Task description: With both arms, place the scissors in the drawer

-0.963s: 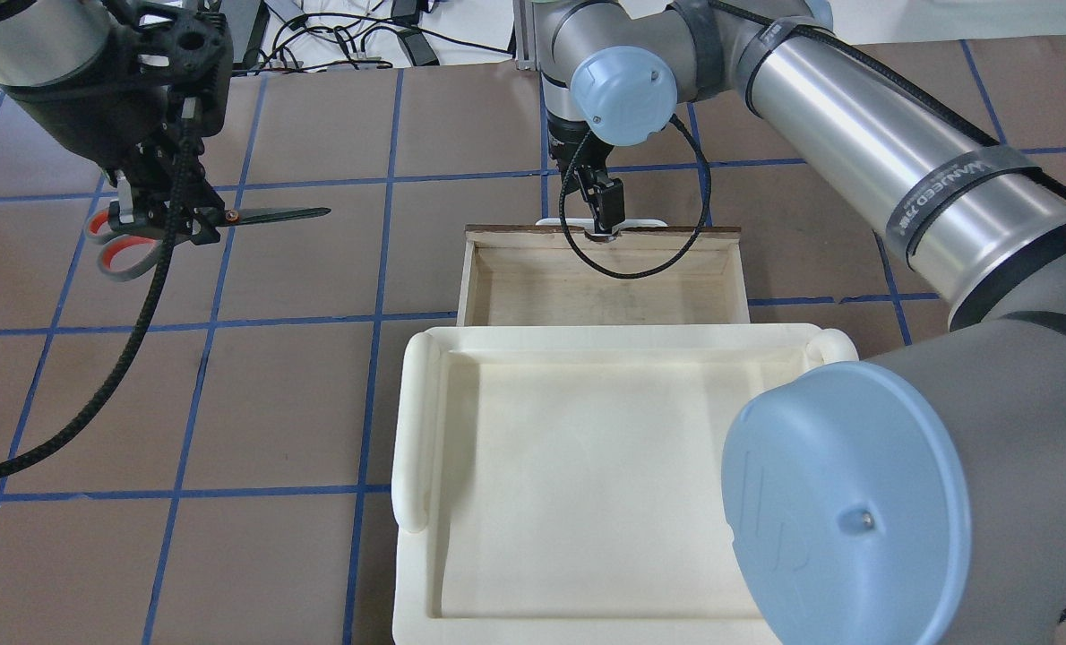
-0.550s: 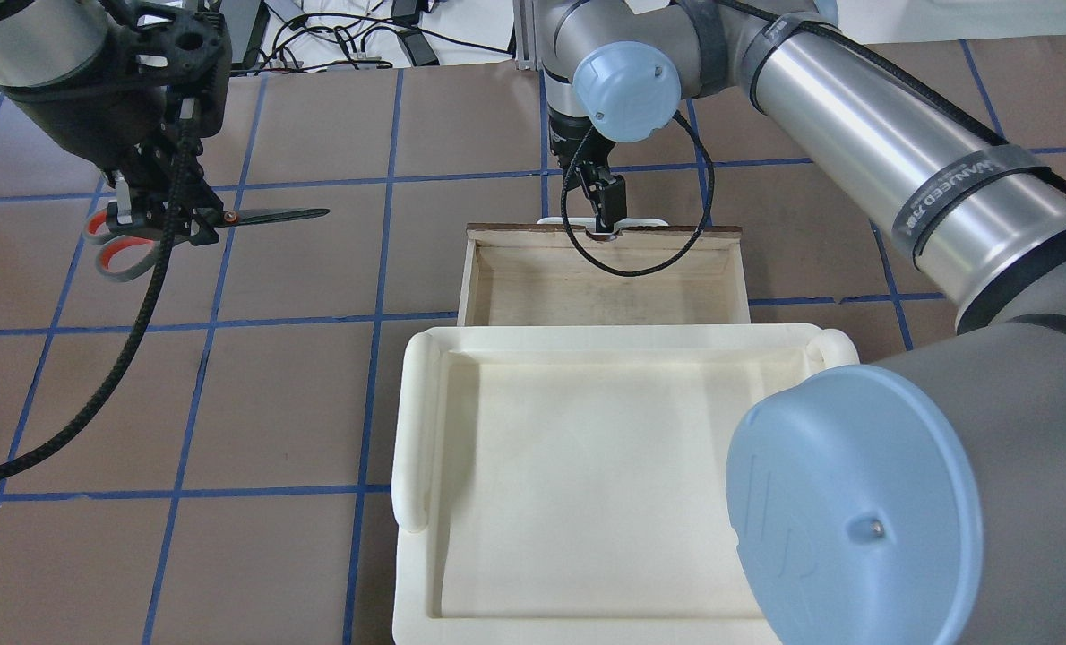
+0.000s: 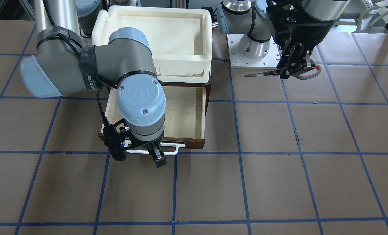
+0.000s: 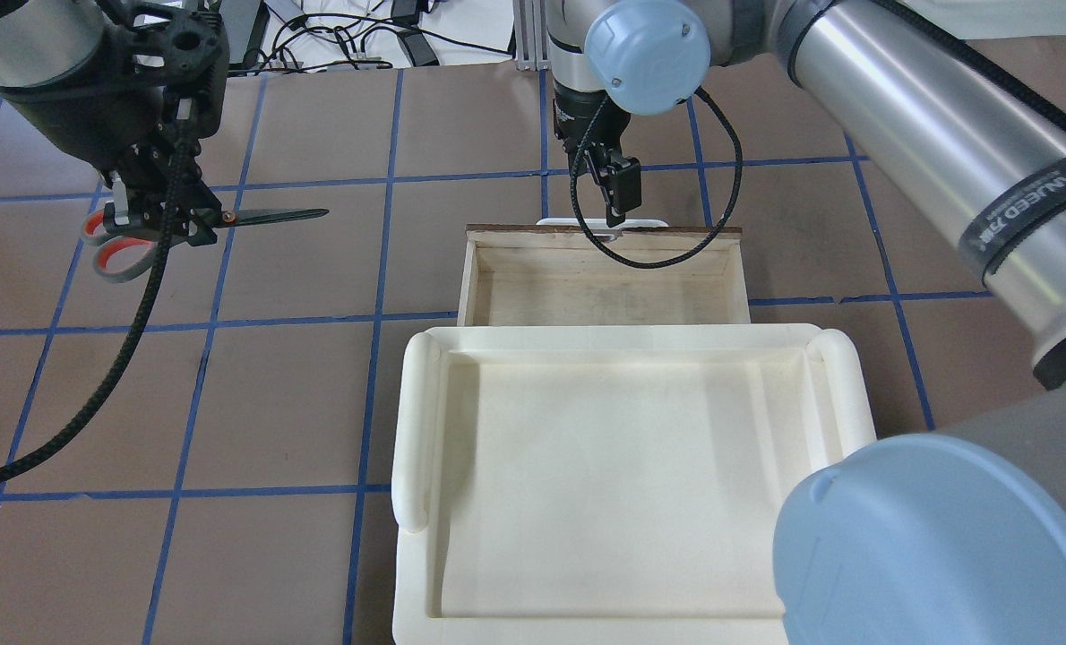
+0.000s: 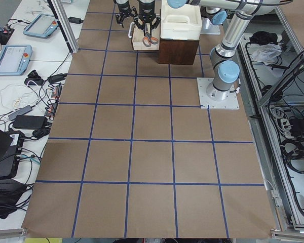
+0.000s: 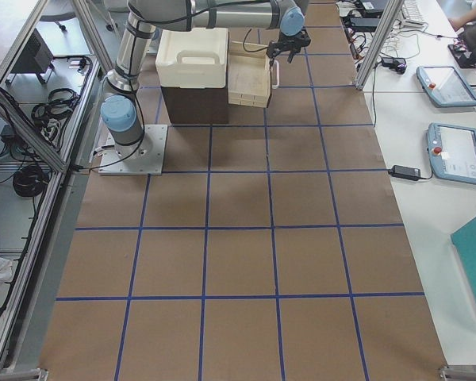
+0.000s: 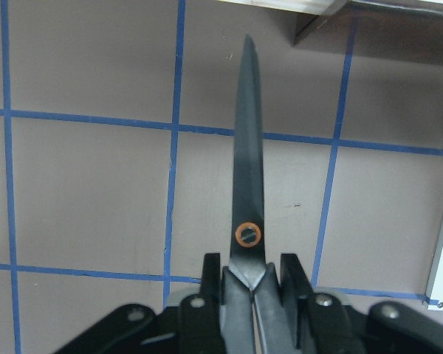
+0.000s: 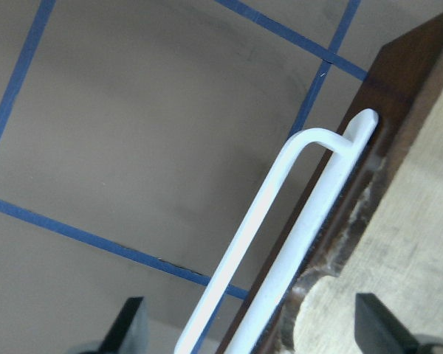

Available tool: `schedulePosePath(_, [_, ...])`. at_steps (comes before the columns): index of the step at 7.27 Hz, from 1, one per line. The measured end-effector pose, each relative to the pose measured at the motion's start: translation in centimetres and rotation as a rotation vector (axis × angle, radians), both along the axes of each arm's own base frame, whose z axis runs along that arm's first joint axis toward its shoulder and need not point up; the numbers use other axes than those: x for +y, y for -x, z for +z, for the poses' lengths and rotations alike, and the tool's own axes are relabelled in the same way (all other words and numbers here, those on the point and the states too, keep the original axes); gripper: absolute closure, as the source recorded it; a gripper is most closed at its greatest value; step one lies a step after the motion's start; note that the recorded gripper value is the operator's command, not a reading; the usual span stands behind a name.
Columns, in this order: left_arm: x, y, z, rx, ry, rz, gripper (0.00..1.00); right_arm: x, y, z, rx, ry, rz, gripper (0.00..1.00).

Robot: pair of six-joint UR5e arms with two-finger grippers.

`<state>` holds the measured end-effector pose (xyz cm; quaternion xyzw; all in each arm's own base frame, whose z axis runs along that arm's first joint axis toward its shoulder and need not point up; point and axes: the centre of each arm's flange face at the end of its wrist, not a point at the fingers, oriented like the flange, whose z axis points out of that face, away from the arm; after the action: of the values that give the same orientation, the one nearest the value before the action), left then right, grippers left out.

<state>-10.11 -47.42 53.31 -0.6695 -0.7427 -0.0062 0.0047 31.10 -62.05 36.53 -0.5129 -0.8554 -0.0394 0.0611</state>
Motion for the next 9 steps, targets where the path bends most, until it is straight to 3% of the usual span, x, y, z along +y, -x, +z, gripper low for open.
schedulePosePath(2, [-0.8,0.9,-1.2,0.039,-0.021,-0.008,1.0,1.3,2.5,4.6,0.014,0.04,0.277,0.0])
schedulePosePath(5, [-3.8,9.5,-6.9,0.134,-0.073,-0.105,1.0,2.6,9.6,10.5,0.007,0.095,0.671,0.0])
schedulePosePath(7, [-5.8,16.3,-11.0,0.145,-0.047,-0.094,1.0,2.7,12.5,12.1,0.009,0.113,0.768,0.0])
schedulePosePath(9, [-4.5,24.3,-14.4,0.134,-0.062,-0.118,1.0,2.8,13.8,12.7,0.007,0.111,0.876,0.0])
